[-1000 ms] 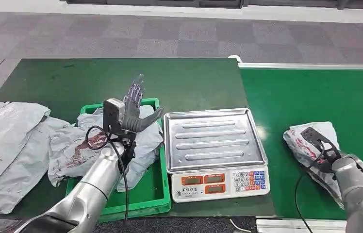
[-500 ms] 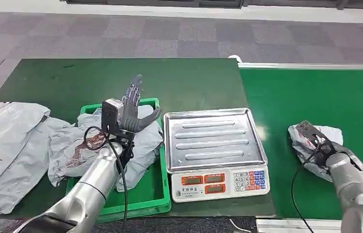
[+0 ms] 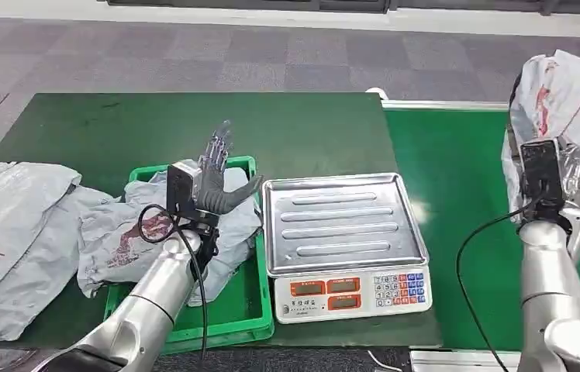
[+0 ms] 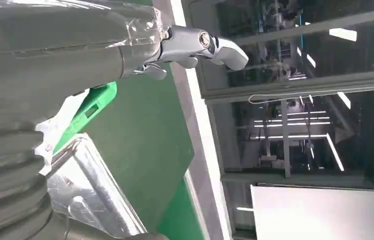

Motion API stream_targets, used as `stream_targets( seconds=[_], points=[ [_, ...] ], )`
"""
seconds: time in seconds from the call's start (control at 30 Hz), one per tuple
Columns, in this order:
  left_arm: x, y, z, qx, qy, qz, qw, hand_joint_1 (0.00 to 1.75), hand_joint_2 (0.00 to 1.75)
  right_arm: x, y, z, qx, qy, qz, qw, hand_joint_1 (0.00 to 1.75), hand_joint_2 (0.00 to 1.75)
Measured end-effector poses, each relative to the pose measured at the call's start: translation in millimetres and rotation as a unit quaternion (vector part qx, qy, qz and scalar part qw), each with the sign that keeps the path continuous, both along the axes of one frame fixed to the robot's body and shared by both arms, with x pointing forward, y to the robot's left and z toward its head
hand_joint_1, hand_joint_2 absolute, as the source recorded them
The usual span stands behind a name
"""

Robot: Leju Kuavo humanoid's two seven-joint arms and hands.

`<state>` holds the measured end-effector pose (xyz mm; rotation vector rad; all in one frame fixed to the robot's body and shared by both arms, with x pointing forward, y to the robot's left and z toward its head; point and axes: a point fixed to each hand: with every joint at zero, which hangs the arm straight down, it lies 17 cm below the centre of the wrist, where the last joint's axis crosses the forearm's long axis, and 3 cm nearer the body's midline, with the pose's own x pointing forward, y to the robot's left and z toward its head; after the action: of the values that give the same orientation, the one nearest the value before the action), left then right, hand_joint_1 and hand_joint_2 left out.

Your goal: Moved the parcel from conveyor to table for the left to box.

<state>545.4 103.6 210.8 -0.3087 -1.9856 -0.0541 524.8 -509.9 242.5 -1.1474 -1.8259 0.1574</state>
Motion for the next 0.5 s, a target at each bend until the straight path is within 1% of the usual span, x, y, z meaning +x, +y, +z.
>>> stream_targets(
  seconds=[0.1, 0.17, 0.23, 0.27, 0.33, 0.37, 0.4, 0.47, 0.5],
  points=[
    [1, -3, 3, -0.002, -0.001, -0.002, 1.0, 0.0, 1.75, -19, 19, 35, -0.029, -0.077, 0.011, 0.997, 1.75, 1.75],
    [2, -7, 7, -0.001, -0.004, 0.0, 1.0, 0.0, 1.75, -36, 40, 59, -0.063, -0.128, 0.02, 0.99, 1.75, 1.75],
    [2, -13, 11, 0.0, -0.007, -0.003, 1.0, 0.0, 1.75, -53, 71, 81, -0.095, -0.174, 0.039, 0.979, 1.75, 1.75],
    [1, -18, 14, -0.001, -0.009, -0.006, 1.0, 0.0, 1.75, -62, 94, 97, -0.113, -0.2, 0.055, 0.972, 1.75, 1.75],
    [1, -22, 17, -0.004, -0.01, -0.009, 1.0, 0.0, 1.75, -72, 138, 118, -0.134, -0.231, 0.094, 0.959, 1.75, 1.75],
    [1, -23, 18, -0.005, -0.011, -0.01, 1.0, 0.0, 1.75, -72, 158, 123, -0.136, -0.232, 0.121, 0.955, 1.75, 1.75],
    [0, -26, 19, -0.005, -0.011, -0.012, 1.0, 0.0, 1.75, -68, 180, 124, -0.14, -0.22, 0.156, 0.953, 1.75, 1.75],
    [0, -27, 19, -0.007, -0.011, -0.014, 1.0, 0.0, 1.75, -49, 235, 108, -0.156, -0.151, 0.238, 0.947, 1.75, 1.75],
    [-1, -28, 20, -0.008, -0.011, -0.015, 1.0, 0.0, 1.75, -44, 262, 99, -0.168, -0.122, 0.272, 0.94, 1.75, 1.75]
  ],
)
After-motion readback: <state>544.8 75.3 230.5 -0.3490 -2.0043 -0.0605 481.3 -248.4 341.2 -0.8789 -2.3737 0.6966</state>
